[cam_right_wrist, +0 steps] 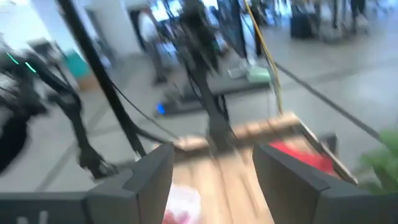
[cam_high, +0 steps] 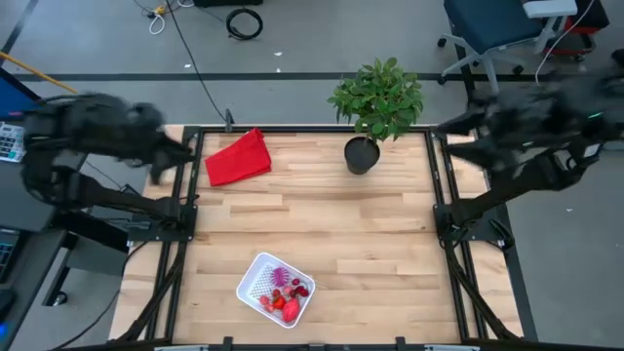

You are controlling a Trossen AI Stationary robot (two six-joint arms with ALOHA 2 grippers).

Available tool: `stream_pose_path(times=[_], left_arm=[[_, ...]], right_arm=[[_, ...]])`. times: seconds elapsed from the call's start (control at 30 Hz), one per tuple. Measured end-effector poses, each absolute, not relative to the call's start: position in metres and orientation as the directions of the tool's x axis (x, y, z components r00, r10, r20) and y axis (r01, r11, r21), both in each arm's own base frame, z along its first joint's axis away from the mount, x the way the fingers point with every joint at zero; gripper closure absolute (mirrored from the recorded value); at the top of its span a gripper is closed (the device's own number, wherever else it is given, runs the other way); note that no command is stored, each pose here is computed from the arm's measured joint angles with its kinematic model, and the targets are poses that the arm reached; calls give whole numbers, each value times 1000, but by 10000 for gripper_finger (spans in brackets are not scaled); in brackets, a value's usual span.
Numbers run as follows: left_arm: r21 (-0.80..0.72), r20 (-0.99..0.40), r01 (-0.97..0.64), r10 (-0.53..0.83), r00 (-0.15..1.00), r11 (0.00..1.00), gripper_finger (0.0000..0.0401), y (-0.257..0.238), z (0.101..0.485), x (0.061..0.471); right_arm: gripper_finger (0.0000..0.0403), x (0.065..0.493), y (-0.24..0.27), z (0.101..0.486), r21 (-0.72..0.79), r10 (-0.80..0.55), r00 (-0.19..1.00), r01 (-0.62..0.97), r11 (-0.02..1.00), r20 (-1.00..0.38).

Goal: Pick and placing Produce into tupperware
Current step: Return to Home Position

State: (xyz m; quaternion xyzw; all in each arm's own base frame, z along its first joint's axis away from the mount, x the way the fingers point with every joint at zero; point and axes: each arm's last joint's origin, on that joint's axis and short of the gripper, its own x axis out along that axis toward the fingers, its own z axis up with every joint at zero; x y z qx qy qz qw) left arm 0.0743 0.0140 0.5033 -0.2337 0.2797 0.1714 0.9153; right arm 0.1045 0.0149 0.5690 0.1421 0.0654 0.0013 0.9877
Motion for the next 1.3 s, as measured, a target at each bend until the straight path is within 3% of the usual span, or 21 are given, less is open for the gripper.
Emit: stream_pose_path(times=[0.2, 0.33, 0.47, 0.7, 0.93, 1.13, 1.3], left_arm=[[-340, -349, -324, 201, 915, 883, 271, -1, 510, -14], [-334, -152, -286, 248, 957, 898, 268, -5, 508, -39], [-268, -58, -173, 164, 985, 948, 273, -4, 488, -18], [-278, 91, 60, -36, 995, 959, 277, 3, 415, 53], [-276, 193, 91, -38, 980, 957, 269, 12, 344, 100], [-321, 113, 63, -28, 993, 945, 267, 15, 301, 115], [-361, 239, 119, -31, 971, 925, 274, 16, 289, 117]], right_arm=[[170, 136, 20, 522, 239, -11, 954, 86, 967, -299], [171, 168, 27, 489, 195, 18, 968, 32, 980, -249], [174, 195, 34, 443, 172, 150, 976, -123, 977, -156], [174, 186, 28, 375, 362, 153, 988, -142, 921, -2], [174, 158, 24, 314, 343, 154, 953, -241, 908, 262], [172, 140, 22, 276, 368, 153, 941, -263, 892, 302], [172, 126, 17, 262, 310, 117, 939, -222, 925, 325]])
